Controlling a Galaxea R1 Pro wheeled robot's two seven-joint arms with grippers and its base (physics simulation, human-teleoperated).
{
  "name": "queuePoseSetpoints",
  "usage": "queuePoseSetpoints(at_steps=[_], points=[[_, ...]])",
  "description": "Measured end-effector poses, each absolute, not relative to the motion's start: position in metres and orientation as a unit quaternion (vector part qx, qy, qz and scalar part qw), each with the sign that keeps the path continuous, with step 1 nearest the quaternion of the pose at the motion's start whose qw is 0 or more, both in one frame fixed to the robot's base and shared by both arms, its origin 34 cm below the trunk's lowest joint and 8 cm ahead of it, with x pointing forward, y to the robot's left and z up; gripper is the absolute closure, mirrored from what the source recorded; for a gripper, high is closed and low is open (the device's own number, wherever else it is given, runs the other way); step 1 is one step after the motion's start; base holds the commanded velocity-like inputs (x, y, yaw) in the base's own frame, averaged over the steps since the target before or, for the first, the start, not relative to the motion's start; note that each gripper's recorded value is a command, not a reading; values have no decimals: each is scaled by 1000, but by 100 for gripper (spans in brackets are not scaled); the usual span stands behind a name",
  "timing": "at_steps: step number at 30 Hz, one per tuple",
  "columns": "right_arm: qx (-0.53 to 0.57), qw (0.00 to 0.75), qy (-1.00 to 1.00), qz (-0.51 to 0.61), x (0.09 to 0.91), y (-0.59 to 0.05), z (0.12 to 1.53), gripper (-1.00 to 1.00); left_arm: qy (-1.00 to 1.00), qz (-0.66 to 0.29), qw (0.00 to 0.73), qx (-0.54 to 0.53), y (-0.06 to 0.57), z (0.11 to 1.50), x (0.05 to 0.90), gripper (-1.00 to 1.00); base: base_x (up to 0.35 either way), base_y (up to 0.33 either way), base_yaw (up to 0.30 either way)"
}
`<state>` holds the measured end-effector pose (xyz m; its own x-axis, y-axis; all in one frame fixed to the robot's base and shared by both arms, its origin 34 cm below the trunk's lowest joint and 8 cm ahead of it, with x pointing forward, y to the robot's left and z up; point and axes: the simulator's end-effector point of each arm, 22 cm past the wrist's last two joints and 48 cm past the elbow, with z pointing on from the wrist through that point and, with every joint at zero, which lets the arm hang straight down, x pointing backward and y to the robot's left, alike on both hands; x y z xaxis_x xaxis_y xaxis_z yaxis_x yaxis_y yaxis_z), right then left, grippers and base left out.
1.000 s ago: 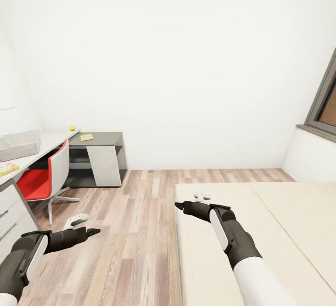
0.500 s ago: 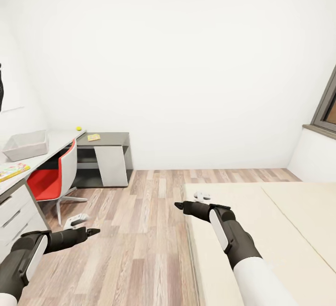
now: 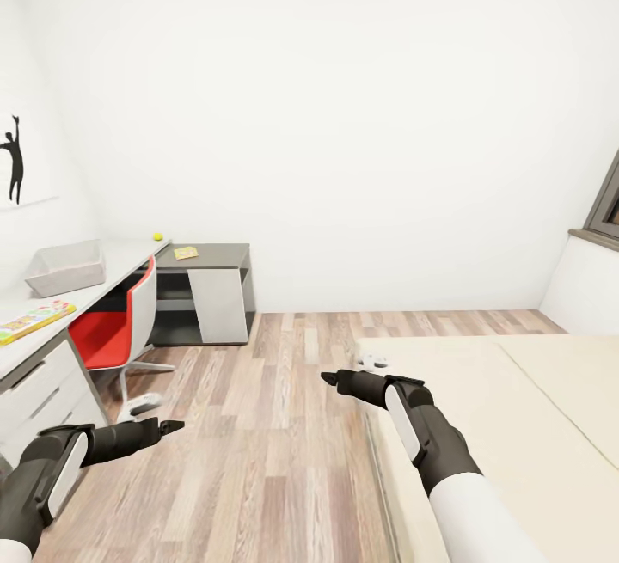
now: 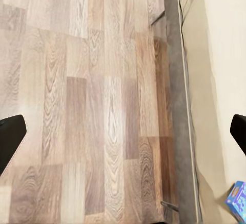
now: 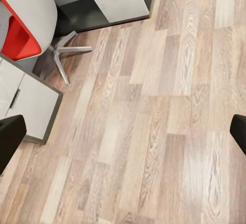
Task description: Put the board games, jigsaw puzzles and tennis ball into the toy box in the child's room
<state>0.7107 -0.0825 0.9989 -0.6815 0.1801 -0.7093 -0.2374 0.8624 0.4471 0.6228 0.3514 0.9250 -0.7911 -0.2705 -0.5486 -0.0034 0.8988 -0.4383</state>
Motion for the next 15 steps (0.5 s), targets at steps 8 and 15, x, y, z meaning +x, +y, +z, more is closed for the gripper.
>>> queuePoseSetpoints(at_steps=[8, 15], points=[[-16, 399, 878, 263, 710, -81, 999, -100, 922, -212, 315, -74, 351, 925, 623, -100, 24, 278, -3], [-16, 399, 878, 263, 710, -82, 999, -100, 922, -212, 315, -74, 352, 925, 623, -100, 90, 278, -169]])
